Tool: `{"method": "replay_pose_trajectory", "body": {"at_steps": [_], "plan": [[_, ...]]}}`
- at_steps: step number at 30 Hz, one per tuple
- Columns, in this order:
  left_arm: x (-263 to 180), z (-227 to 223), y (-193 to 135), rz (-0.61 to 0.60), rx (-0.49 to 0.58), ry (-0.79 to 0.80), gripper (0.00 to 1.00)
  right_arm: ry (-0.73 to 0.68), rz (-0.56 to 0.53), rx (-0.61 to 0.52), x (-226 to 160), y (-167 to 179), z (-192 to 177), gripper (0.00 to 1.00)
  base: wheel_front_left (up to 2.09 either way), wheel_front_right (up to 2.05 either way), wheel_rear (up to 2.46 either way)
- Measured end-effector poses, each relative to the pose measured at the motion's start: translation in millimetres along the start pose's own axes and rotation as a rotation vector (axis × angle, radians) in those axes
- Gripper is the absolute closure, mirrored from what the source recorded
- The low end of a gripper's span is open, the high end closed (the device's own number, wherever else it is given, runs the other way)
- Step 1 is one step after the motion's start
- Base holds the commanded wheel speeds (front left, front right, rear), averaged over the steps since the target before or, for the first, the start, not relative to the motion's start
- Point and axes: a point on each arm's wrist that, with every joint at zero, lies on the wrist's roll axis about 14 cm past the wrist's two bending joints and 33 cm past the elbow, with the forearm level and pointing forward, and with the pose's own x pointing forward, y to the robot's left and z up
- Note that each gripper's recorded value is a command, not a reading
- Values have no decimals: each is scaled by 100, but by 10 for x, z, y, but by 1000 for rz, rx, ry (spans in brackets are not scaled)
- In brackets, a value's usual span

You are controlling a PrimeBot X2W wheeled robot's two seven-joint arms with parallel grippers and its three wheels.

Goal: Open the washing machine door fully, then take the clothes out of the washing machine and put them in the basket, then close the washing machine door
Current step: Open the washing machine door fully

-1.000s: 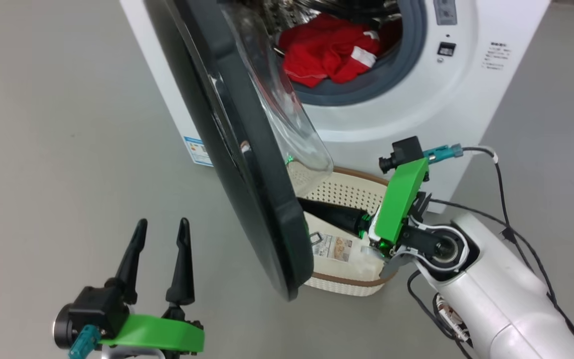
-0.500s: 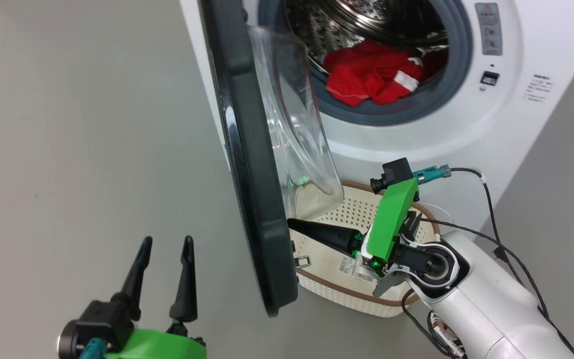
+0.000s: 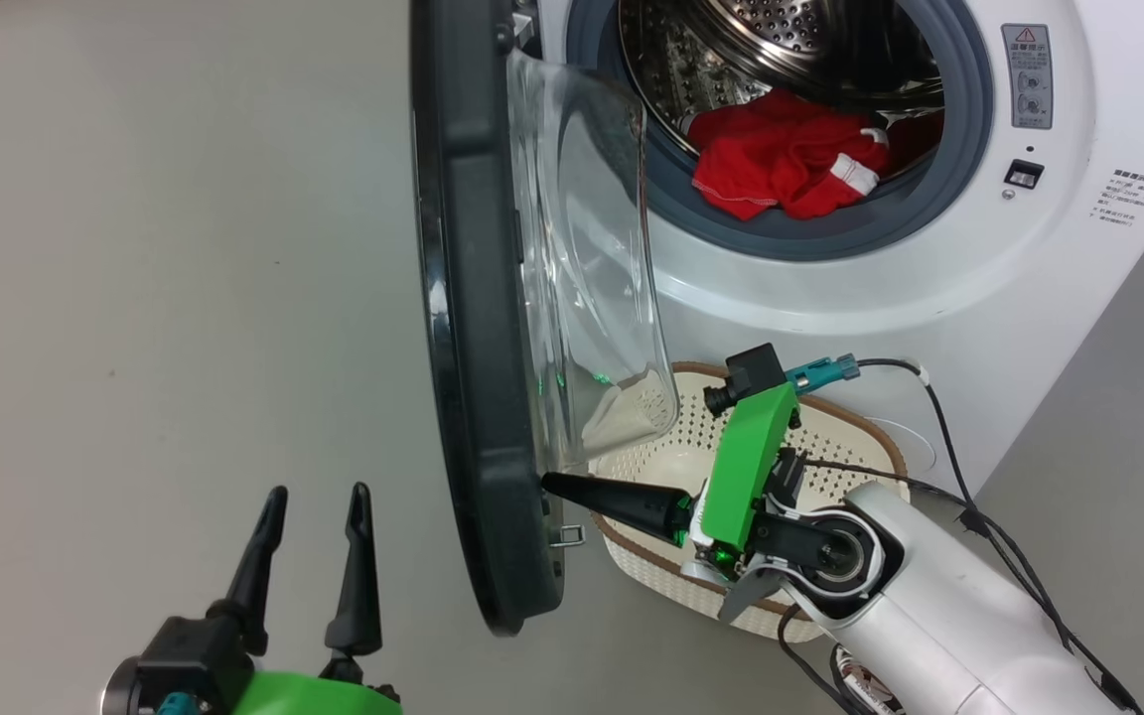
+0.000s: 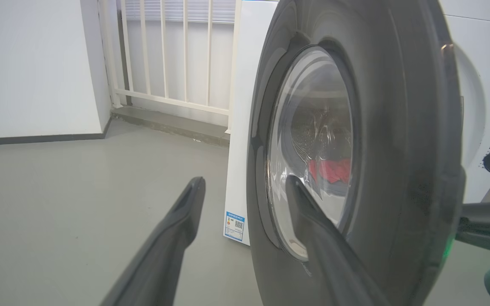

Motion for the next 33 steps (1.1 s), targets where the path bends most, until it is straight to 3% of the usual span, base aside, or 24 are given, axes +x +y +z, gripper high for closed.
{"method": "replay_pose_trajectory", "body": {"at_steps": [14, 16, 17, 18, 21, 33], "plan": [[2, -20, 12, 2, -1, 7, 0, -21, -31, -31, 20, -38, 34, 99, 0, 0, 0], [2, -17, 1, -2, -2, 6, 0, -35, -35, -44, 10, -36, 53, 51, 0, 0, 0], [2, -14, -6, -5, -3, 4, 0, -42, -39, -58, 0, -30, 68, 11, 0, 0, 0], [2, -11, -13, -8, -4, 3, 0, -50, -43, -75, -12, -25, 86, 0, 0, 0, 0], [0, -11, -12, -13, -5, 5, 0, -81, -56, -116, -68, -16, 150, 0, 0, 0, 0], [-55, -72, -17, -26, -19, 39, 0, -308, -200, -471, -447, -157, 467, 0, 0, 0, 0]]}}
